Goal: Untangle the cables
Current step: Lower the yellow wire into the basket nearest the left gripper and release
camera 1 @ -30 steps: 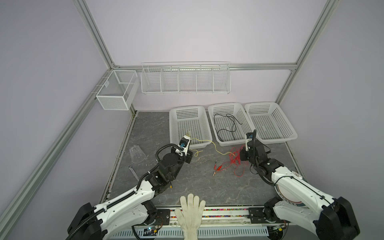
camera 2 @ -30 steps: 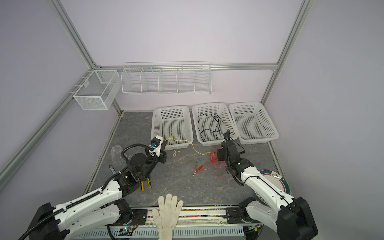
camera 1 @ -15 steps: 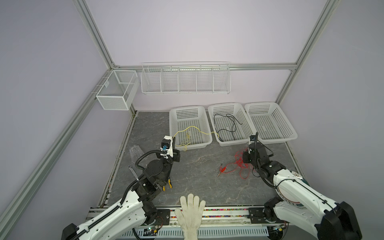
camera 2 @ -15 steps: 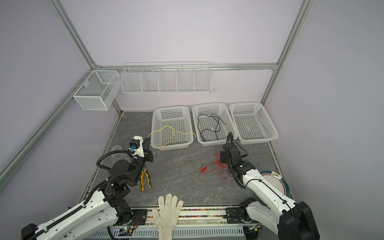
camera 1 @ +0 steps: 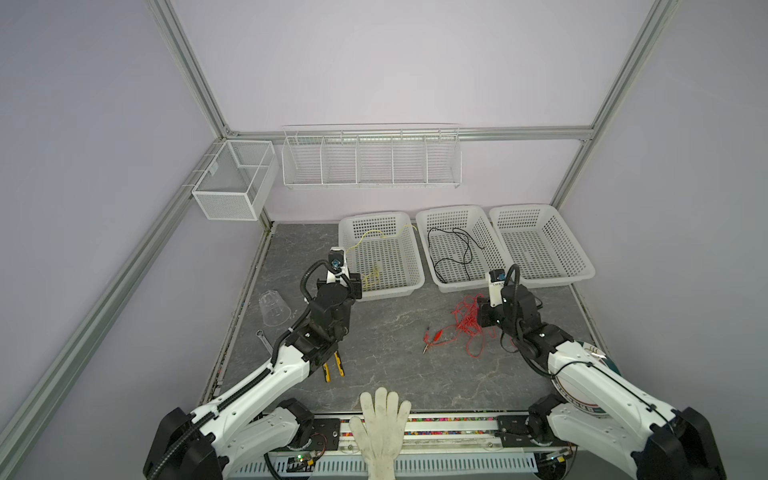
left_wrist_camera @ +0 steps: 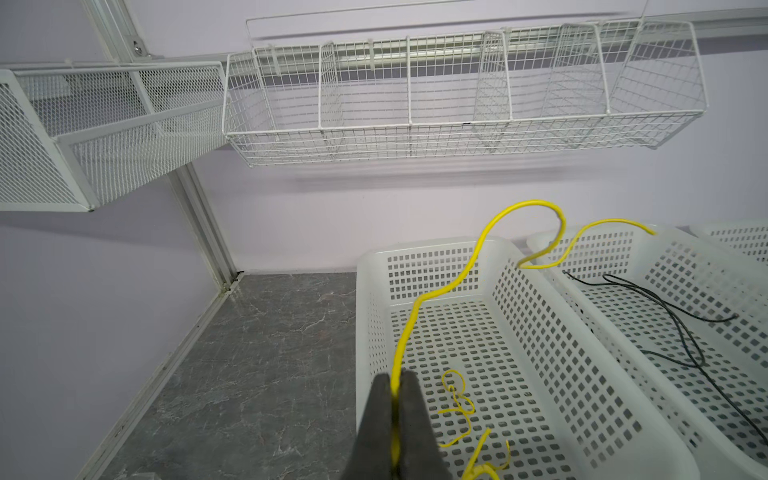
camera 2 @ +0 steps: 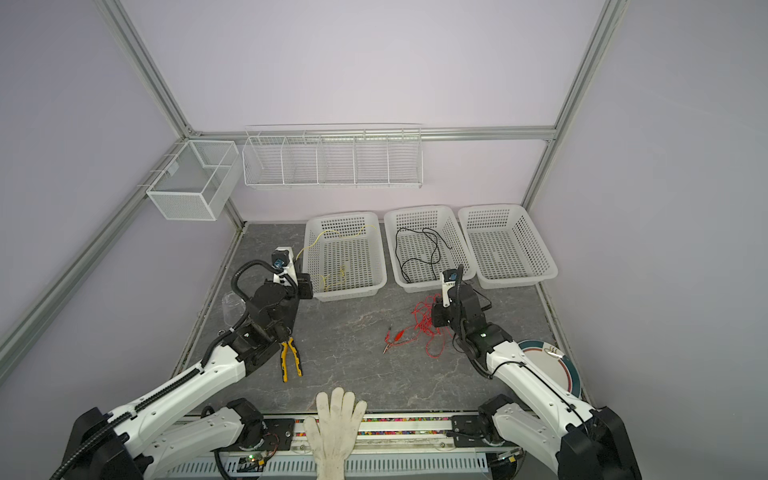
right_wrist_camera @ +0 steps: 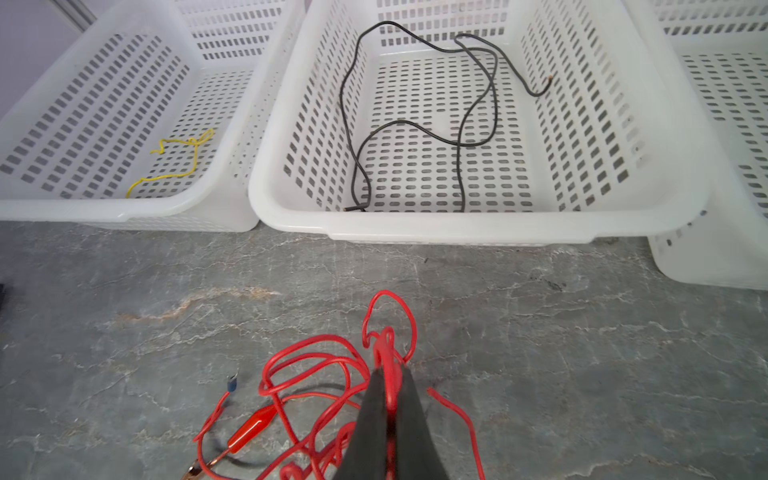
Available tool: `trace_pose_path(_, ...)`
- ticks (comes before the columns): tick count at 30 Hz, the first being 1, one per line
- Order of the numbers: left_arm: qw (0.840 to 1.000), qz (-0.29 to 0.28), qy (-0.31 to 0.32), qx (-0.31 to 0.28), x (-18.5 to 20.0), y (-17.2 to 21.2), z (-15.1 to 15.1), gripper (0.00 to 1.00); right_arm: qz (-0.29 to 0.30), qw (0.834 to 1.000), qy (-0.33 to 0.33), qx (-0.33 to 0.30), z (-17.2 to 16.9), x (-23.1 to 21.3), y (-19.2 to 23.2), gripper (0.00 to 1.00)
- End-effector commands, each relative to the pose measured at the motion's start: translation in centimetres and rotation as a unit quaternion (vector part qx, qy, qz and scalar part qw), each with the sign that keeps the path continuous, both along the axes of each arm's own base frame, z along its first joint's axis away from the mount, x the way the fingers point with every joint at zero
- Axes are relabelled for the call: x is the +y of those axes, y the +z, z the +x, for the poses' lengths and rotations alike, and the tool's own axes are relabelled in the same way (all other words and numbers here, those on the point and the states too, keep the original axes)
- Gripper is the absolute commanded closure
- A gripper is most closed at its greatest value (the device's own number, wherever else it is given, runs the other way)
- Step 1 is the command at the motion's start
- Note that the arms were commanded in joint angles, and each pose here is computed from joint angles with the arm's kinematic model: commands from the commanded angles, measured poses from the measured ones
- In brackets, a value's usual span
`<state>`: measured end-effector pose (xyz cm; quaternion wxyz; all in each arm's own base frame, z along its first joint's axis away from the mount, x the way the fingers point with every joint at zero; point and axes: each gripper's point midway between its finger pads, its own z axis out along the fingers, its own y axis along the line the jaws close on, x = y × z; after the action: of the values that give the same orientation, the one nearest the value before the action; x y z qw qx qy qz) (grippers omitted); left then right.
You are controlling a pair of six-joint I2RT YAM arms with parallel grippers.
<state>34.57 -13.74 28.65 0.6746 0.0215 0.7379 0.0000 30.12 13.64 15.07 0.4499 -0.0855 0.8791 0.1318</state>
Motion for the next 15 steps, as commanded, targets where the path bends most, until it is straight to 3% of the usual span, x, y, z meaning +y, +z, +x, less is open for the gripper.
trace_pose_path(1,1.0,-0.027,-0.003,0.014,-0.8,0.4,2.3,1.0,0.016,0.999,0.043,-0.015,0.0,1.5,0.7,0.94)
trace_pose_path(8,0.997,-0.014,0.024,0.069,-2.2,-2.6,6.9,1.0,0.028,0.997,0.067,-0.012,-0.1,2.7,0.7,0.94)
trace_pose_path(15,0.991,-0.026,0.055,0.118,-2.5,-7.8,8.5,1.0,0.033,0.996,0.08,-0.013,0.0,3.4,0.9,0.93)
